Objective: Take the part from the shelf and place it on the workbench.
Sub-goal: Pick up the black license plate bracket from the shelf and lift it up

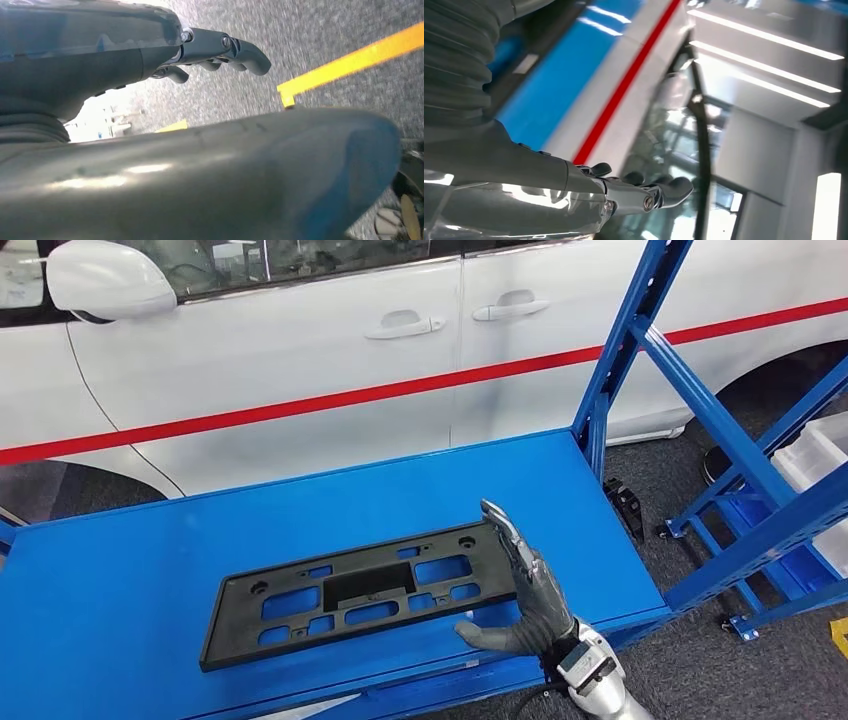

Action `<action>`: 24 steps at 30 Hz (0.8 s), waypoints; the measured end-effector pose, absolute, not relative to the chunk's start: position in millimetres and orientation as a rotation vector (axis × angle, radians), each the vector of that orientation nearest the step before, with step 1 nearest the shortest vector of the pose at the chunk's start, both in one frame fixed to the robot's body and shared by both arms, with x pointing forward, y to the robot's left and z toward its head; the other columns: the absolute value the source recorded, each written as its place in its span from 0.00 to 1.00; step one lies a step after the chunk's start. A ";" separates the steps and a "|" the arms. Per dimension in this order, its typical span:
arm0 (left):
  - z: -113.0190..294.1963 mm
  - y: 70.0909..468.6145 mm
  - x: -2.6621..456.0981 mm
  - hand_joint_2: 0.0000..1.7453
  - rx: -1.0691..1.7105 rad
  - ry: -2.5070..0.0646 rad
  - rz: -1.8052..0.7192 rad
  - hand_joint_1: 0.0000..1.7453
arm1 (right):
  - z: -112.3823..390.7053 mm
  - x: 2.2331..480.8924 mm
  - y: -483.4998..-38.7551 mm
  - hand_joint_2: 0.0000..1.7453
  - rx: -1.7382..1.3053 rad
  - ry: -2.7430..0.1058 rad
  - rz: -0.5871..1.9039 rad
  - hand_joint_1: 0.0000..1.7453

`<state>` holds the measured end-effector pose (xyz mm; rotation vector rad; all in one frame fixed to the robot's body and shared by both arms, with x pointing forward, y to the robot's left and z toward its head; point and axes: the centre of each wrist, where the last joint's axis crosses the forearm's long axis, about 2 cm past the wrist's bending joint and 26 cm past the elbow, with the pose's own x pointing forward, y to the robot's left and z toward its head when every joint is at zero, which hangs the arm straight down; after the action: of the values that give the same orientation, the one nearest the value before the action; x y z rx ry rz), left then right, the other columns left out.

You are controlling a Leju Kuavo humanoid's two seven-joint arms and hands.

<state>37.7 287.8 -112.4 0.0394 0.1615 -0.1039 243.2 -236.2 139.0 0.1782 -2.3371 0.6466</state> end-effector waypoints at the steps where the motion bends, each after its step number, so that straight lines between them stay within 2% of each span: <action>1: -112.5 287.4 36.4 0.00 0.038 0.163 -0.101 0.00 | 131.6 235.7 -243.0 1.00 0.145 -2.314 0.668 0.00; 11: -112.8 288.4 33.5 0.00 0.039 0.167 -0.126 0.00 | 102.1 180.6 -275.8 1.00 0.023 -2.188 0.785 0.00; 16: -112.7 286.6 34.5 0.00 0.034 0.170 -0.137 0.00 | 103.8 175.8 -281.6 1.00 -0.054 -2.183 0.886 0.00; 24: -112.6 284.7 35.3 0.00 0.034 0.172 -0.155 0.00 | 109.2 180.5 -275.9 1.00 -0.382 -2.249 1.027 0.00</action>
<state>35.3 284.7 -112.6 0.0340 0.1724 -0.1548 180.5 -275.9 109.2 -0.3823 -2.2488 1.0274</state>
